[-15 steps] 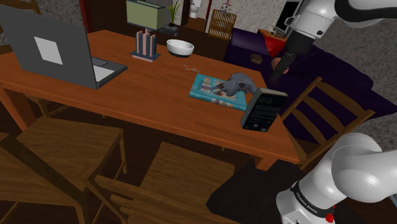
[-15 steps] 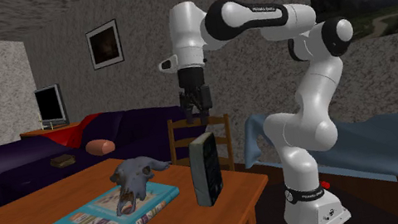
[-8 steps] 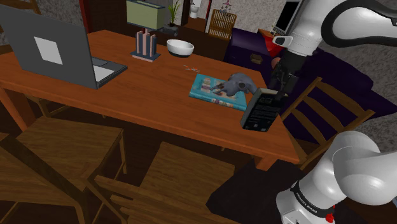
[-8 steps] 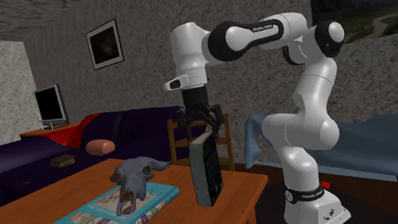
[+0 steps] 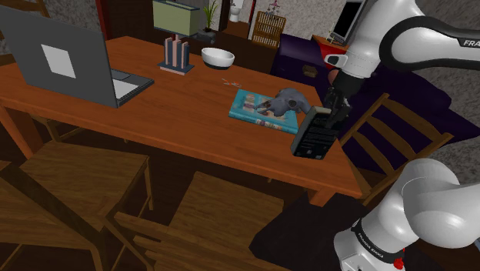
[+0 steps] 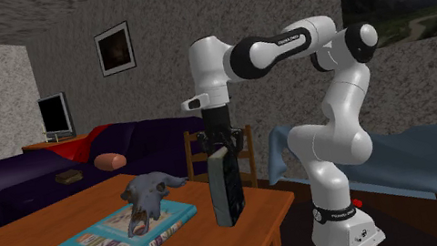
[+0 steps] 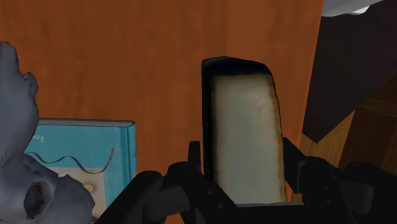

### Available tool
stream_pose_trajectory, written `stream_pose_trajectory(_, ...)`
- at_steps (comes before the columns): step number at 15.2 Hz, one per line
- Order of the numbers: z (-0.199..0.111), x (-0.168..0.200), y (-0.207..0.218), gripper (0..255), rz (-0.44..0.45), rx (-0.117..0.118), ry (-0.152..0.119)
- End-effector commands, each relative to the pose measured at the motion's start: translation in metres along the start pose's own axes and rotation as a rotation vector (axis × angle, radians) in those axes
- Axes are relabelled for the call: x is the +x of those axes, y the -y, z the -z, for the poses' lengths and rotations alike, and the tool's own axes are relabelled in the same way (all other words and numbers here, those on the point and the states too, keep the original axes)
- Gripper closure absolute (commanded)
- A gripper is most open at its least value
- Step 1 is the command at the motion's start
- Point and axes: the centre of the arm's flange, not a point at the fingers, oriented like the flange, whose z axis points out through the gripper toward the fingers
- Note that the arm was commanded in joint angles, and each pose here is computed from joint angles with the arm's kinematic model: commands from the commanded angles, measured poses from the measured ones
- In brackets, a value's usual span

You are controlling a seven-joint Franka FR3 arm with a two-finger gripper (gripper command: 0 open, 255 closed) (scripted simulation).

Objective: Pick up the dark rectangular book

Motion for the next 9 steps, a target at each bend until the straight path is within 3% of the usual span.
stream_pose_trajectory(1,-0.0007,0.0000,0.0000,255,0.000,0.000,0.000)
stream_pose_trajectory(9,0.0046,-0.0001,0.0002,255,0.000,0.000,0.000)
